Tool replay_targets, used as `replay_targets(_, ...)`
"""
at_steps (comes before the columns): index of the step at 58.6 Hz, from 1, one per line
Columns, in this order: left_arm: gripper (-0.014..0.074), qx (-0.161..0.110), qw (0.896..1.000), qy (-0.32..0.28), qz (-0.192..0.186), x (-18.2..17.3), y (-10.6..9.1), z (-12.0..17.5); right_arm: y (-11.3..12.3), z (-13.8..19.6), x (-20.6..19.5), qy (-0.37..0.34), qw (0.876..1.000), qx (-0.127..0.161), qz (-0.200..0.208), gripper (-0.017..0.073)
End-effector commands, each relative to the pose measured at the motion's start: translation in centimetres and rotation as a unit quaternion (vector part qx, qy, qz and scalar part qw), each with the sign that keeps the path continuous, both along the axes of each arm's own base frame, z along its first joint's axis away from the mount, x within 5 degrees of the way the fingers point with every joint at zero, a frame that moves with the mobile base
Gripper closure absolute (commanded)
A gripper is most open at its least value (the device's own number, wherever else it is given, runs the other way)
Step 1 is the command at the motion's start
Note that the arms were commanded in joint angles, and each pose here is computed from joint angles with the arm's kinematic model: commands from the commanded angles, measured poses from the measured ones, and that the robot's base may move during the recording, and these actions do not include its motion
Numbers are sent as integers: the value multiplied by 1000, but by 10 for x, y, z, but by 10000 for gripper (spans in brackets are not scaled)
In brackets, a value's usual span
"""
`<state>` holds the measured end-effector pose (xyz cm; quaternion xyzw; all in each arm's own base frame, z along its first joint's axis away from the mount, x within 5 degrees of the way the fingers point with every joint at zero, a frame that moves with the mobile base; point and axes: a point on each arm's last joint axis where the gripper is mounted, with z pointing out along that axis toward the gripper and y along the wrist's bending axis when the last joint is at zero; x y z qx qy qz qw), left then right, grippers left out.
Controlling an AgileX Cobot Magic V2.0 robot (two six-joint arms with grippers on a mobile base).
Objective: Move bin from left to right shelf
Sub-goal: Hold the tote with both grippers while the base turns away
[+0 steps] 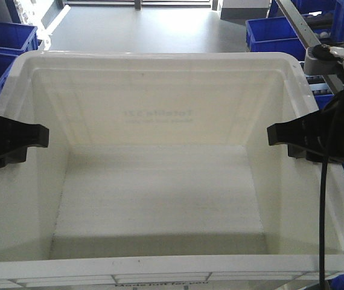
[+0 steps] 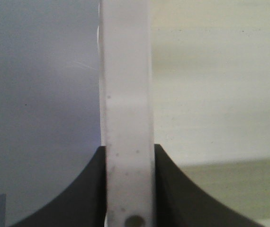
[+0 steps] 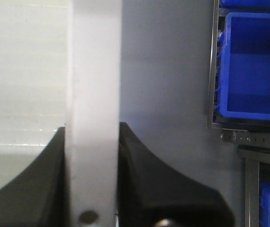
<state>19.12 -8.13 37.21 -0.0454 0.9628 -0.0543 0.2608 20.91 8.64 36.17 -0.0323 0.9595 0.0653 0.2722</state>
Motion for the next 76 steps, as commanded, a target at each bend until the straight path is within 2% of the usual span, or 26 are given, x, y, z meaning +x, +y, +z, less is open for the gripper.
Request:
replay_targets(1, 600, 3, 997, -71, -8, -1, 6, 21, -7, 24, 2, -87, 996, -1, -4, 562)
replay_targets(76, 600, 3, 997, -71, -8, -1, 6, 21, -7, 24, 2, -86, 996, -1, -4, 562)
